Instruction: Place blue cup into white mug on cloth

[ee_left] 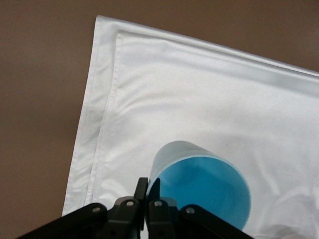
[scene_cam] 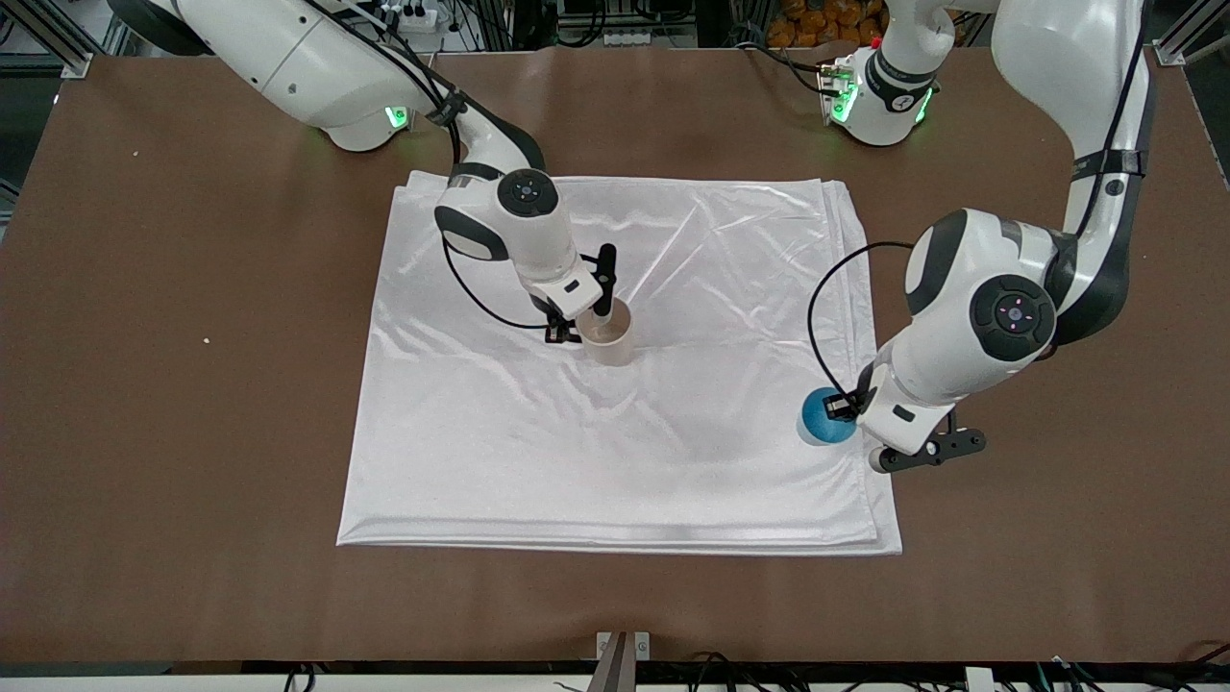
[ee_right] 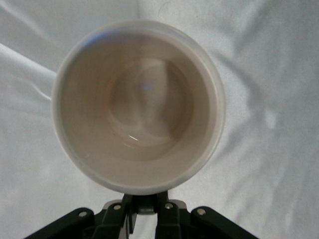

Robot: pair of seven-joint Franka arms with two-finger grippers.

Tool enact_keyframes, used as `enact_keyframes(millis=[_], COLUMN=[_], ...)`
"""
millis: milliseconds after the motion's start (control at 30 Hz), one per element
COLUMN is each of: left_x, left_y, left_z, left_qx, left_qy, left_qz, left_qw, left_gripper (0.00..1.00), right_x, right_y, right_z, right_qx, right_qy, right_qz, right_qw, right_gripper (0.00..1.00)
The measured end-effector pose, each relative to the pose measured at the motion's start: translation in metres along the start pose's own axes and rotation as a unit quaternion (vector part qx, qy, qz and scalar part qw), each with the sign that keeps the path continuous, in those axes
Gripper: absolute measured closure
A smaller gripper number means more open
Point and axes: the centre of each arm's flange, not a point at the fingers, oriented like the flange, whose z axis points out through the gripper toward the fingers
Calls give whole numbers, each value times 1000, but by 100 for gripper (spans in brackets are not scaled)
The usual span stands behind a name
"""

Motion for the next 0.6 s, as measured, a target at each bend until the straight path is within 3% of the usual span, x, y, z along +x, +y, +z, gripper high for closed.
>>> enact_keyframes(millis=[200,600], left_x=[-7,-25], left_y=[12,39], left_z=[0,2], left_qx=[-3,-4], left_qy=[-3,-6], left_qz=[-1,1], left_qw=[1000,1000], left_gripper=[96,96], right_x=[7,3], right_y=[-1,3], right_z=[3,7], right_qx=[6,8], right_qy=[-18,-27], right_qz=[-2,2], right_qw=[1000,1000], right_gripper=[81,81])
